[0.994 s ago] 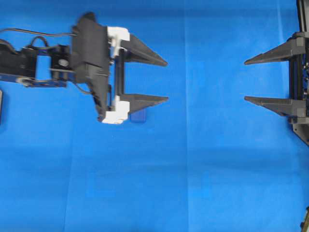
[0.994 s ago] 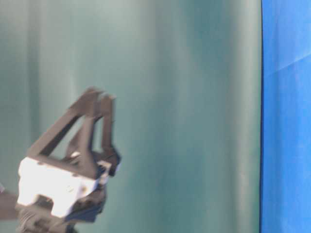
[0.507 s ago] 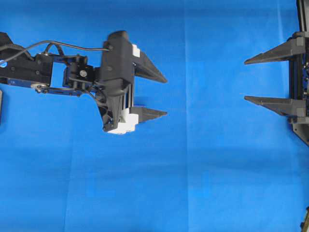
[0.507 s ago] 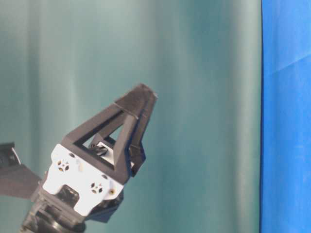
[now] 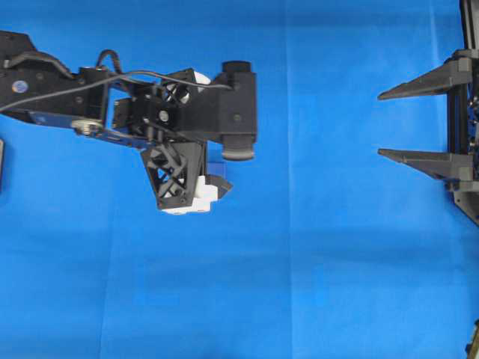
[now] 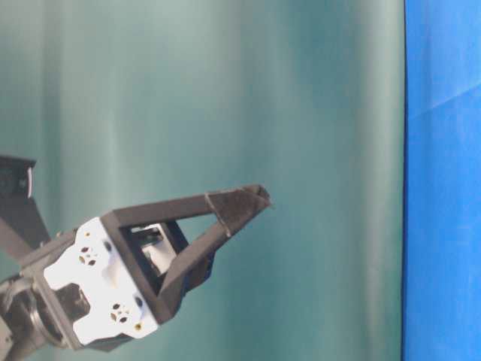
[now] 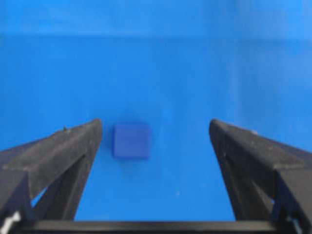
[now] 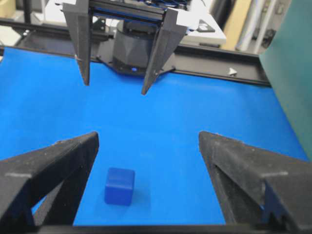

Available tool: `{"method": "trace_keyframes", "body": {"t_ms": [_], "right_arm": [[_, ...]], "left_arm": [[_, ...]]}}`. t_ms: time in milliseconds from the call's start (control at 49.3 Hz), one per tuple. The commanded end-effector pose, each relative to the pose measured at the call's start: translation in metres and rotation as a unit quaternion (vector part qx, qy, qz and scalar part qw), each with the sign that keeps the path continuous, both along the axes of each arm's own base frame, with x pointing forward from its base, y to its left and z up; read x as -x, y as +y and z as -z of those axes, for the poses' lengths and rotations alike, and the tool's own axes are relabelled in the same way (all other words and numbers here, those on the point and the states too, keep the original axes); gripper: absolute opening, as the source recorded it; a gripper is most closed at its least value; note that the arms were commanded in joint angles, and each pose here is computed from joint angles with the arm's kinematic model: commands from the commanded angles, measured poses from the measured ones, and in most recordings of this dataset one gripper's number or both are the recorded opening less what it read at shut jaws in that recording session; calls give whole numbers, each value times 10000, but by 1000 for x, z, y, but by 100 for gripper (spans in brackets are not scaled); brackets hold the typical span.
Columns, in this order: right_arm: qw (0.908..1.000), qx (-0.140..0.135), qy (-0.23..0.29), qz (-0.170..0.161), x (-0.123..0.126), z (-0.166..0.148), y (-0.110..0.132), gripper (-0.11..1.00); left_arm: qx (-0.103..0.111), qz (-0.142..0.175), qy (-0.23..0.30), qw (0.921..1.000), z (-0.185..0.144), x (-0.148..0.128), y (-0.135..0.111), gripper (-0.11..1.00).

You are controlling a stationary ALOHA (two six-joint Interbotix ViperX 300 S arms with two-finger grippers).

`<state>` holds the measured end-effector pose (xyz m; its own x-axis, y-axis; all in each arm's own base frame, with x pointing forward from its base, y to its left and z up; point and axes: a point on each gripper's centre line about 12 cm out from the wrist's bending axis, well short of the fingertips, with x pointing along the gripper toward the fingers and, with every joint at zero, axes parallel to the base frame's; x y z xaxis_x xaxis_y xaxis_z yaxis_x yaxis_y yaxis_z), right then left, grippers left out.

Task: Handover the blue block to the right arm after grasping it with the left arm, then place it in the designated position.
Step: 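Move the left gripper over the blue cube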

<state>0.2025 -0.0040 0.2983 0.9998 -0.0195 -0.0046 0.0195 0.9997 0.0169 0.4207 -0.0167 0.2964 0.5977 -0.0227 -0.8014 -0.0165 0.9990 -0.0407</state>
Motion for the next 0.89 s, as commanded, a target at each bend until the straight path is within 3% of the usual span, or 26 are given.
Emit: {"method": "trace_keyframes", "body": {"t_ms": [0, 872], "right_arm": [[9999, 2, -107, 17, -2, -9, -1, 97], [9999, -5, -108, 10, -3, -10, 0, 97]], "left_arm": [[-3, 31, -108, 9999, -17, -2, -3, 93], [15, 14, -84, 10000, -16, -1, -3, 93]]}}
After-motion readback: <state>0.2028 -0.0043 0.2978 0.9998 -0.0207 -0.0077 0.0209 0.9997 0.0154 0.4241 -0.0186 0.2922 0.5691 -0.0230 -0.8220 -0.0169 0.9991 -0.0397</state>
